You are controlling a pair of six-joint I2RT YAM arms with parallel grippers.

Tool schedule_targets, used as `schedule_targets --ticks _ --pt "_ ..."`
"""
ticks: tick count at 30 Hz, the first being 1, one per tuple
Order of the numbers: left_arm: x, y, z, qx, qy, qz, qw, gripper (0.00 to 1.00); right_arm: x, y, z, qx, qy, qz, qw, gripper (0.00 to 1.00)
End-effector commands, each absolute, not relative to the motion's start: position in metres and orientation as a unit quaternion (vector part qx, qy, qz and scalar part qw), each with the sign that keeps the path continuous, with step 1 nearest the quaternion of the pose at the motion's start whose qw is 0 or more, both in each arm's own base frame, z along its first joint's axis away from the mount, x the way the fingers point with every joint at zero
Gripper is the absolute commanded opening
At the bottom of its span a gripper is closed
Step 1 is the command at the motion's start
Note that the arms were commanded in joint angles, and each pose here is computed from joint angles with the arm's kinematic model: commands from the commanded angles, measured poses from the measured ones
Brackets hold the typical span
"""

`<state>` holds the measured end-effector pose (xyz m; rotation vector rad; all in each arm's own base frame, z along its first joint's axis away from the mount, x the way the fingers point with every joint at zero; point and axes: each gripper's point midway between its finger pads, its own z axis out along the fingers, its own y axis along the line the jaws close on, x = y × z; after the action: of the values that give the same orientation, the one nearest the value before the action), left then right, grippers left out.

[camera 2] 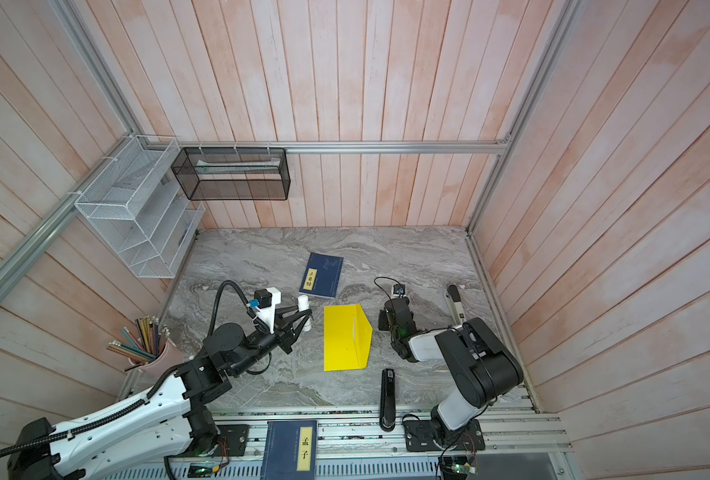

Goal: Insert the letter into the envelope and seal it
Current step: 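Open the right gripper to set the cap on the table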

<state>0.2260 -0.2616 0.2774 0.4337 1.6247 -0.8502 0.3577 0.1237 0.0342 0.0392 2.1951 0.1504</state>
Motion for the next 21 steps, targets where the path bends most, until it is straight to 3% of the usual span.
schedule_targets --ticks 1,12,21 --pt "0.224 -0.259 0.28 0.189 0.692 -0.361 0.597 0.0 0.361 0.126 0.044 0.011 0.888 0.059 0.456 0.36" --pt "0.225 -0.259 0.282 0.189 0.69 -0.36 0.598 0.0 0.368 0.13 0.07 0.005 0.879 0.062 0.473 0.56" --pt "0.225 -0.26 0.286 0.189 0.69 -0.362 0.597 0.0 0.376 0.135 0.135 -0.008 0.853 0.073 0.518 0.59"
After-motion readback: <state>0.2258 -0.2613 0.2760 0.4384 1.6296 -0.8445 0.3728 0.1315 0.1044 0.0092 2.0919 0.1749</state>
